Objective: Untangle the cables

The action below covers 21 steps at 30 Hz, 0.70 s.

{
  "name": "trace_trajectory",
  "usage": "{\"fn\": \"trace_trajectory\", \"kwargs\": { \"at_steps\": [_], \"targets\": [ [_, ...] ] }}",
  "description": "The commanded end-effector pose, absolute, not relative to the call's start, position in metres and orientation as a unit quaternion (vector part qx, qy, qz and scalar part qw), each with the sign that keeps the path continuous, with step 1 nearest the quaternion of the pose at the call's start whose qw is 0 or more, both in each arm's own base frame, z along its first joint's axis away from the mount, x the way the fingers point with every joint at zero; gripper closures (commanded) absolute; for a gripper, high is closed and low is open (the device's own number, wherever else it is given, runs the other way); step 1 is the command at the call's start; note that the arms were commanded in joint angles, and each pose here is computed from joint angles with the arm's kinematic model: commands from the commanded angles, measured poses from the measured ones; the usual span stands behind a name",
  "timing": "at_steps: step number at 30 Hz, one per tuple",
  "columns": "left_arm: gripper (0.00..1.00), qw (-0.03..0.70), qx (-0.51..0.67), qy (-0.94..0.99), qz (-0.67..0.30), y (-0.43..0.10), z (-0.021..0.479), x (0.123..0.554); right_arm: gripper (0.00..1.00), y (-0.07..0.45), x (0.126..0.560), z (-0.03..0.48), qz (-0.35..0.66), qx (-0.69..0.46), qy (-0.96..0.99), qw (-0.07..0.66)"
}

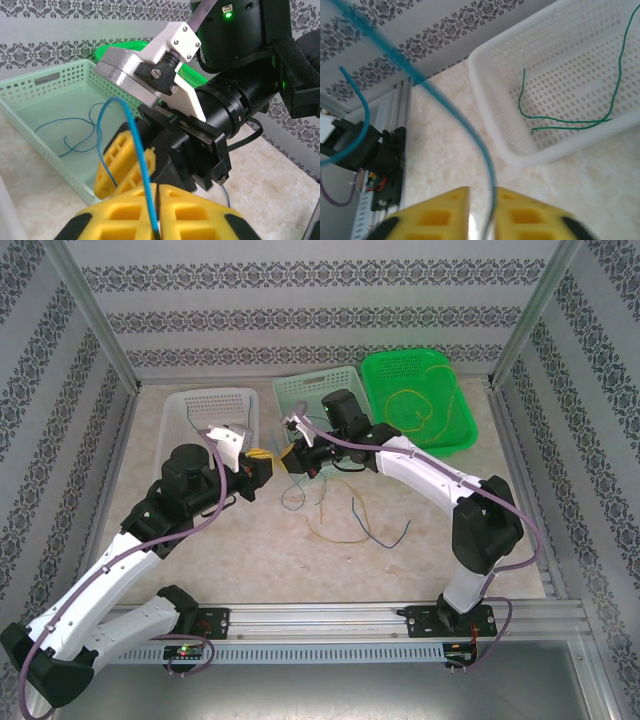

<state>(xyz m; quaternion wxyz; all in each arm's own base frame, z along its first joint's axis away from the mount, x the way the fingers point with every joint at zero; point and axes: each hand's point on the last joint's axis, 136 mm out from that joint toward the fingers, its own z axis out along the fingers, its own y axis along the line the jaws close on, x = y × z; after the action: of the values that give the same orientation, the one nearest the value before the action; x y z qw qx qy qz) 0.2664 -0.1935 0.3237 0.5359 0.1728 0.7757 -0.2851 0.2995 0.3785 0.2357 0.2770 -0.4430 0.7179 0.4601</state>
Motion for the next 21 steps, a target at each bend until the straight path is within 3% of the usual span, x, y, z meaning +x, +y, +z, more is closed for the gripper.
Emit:
{"fn": "trace_trajectory", "kwargs": {
  "at_steps": [1, 3, 4, 10, 21],
  "targets": [
    [0.48, 0.571, 0.144, 0.769, -0.246, -0.171, 0.343, 0.269, 1.00, 0.369, 0.307, 0.264, 0.446, -0.430, 0.723, 0.305],
    [0.13, 0.578, 0.115, 0.781, -0.208, -0.154, 0.339, 0.272, 1.00, 0.360, 0.317, 0.271, 0.439, -0.402, 0.742, 0.306],
    [0.00, 0.579, 0.105, 0.785, -0.192, -0.147, 0.338, 0.273, 1.00, 0.355, 0.323, 0.278, 0.441, -0.385, 0.750, 0.308],
    [0.00, 0.580, 0.085, 0.789, -0.182, -0.136, 0.324, 0.268, 1.00, 0.329, 0.355, 0.341, 0.475, -0.283, 0.762, 0.337],
    [0.00, 0.522, 0.135, 0.799, -0.267, -0.184, 0.280, 0.271, 1.00, 0.304, 0.349, 0.460, 0.537, -0.207, 0.716, 0.396]
  ]
}}
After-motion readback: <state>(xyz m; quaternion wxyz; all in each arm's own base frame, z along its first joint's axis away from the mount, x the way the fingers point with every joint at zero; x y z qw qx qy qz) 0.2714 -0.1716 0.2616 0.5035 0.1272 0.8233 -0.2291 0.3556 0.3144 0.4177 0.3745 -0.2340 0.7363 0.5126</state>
